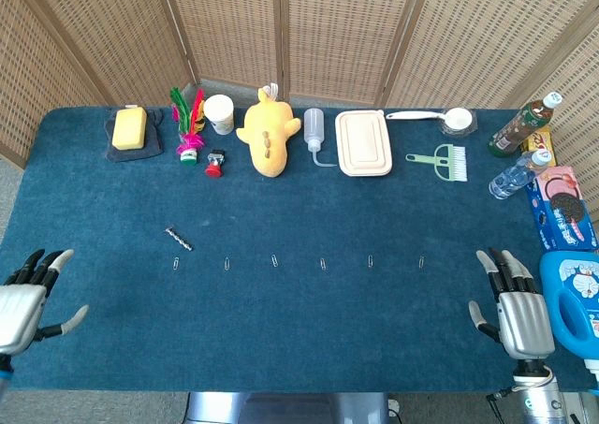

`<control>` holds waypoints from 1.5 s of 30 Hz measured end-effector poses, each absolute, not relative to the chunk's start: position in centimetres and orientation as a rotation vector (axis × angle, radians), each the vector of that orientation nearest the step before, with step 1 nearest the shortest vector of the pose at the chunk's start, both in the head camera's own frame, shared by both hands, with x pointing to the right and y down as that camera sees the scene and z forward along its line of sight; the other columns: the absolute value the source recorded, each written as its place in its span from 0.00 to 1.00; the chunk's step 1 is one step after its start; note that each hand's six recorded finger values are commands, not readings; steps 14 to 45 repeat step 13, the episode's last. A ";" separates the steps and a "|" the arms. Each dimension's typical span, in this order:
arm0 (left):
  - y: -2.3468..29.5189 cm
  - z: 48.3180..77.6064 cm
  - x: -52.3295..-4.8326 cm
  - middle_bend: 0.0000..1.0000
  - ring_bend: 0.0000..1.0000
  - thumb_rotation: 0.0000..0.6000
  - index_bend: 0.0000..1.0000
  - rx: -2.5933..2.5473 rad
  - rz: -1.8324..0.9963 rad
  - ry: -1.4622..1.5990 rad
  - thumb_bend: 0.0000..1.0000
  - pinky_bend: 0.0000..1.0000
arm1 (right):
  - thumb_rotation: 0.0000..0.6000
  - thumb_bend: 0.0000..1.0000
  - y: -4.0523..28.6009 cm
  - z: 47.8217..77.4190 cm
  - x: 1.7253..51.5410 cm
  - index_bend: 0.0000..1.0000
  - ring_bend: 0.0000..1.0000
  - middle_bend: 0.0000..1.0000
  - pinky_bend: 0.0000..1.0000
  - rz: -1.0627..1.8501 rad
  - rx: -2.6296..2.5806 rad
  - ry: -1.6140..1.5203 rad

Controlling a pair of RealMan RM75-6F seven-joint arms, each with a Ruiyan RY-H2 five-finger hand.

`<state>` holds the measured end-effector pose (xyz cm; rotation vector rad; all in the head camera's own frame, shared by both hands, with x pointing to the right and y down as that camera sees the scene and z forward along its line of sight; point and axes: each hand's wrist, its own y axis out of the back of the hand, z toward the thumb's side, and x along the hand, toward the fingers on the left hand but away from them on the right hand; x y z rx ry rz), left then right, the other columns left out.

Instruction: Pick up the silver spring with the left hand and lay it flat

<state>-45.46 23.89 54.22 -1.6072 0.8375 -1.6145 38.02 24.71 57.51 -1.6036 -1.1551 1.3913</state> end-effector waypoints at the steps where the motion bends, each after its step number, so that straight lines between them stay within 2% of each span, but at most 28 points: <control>1: 24.2 54.0 -45.4 0.11 0.05 0.50 0.07 -1.604 -1.609 0.844 0.45 0.22 | 1.00 0.39 24.7 57.5 38.0 0.09 0.05 0.10 0.14 1.391 -1.605 -1.155; 7: 25.3 53.3 -44.9 0.11 0.05 0.50 0.06 -1.593 -1.554 0.902 0.45 0.22 | 1.00 0.39 24.7 57.7 37.8 0.09 0.05 0.10 0.14 1.388 -1.611 -1.148; 45: 25.2 53.3 -44.4 0.11 0.05 0.50 0.05 -1.579 -1.513 0.933 0.45 0.22 | 1.00 0.39 24.6 57.8 37.7 0.09 0.05 0.10 0.14 1.389 -1.616 -1.142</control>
